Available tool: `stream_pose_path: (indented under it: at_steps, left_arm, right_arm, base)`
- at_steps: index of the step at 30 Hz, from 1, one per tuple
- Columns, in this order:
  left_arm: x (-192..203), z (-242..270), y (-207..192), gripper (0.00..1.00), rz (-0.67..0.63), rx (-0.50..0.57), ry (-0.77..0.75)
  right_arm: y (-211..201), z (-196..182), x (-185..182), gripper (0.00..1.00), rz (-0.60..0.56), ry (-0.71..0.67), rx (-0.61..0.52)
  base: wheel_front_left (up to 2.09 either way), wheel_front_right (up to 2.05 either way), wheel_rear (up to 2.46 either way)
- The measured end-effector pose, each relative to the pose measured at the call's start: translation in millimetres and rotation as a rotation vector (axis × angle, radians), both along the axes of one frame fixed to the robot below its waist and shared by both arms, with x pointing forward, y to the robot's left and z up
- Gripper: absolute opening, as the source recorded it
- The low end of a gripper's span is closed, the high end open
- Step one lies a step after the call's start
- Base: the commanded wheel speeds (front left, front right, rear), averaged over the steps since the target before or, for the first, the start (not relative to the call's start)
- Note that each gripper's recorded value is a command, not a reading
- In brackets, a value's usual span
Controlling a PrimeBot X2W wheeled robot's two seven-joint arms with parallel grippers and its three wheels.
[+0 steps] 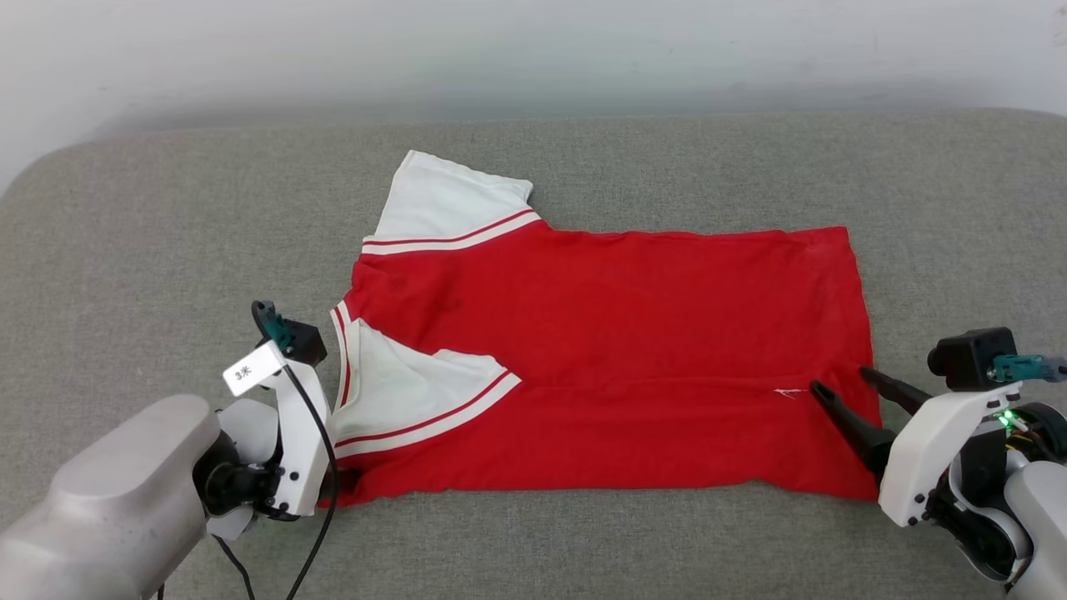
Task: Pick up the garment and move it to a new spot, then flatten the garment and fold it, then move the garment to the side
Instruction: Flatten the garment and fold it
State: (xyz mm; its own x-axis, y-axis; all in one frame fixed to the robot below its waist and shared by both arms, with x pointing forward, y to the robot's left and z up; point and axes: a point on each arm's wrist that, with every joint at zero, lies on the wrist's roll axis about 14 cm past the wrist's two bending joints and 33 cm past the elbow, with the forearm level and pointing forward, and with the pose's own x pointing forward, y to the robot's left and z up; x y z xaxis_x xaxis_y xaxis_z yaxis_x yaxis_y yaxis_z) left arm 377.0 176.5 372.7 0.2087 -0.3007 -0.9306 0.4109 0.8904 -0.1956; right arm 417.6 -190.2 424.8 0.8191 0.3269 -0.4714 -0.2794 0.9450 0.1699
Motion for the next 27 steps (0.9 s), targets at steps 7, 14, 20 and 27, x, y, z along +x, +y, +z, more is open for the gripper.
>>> stream_pose_path:
  at_steps: [7, 14, 20, 27]
  left_arm:
    - [1.4, 4.3, -4.9, 0.0, -0.044, -0.007, -0.075]
    - [10.3, 27.2, -8.5, 0.0, -0.067, -0.041, -0.212]
    - [20.9, 48.3, -11.7, 0.0, -0.079, -0.071, -0.311]
    - [25.0, 56.7, -18.1, 0.0, -0.105, -0.088, -0.352]
  right_arm:
    - [-5.5, 12.7, 5.5, 1.0, 0.004, -0.038, -0.022]
    - [-18.9, 38.1, 12.4, 1.0, 0.046, -0.071, -0.118]
    - [-37.8, 44.5, 5.2, 1.0, 0.091, 0.061, -0.252]
    - [-47.9, 27.9, -11.3, 1.0, 0.099, 0.296, -0.287]
  base:
    - [0.0, 0.0, 0.0]
    - [0.0, 0.0, 0.0]
    - [0.0, 0.0, 0.0]
    - [0.0, 0.0, 0.0]
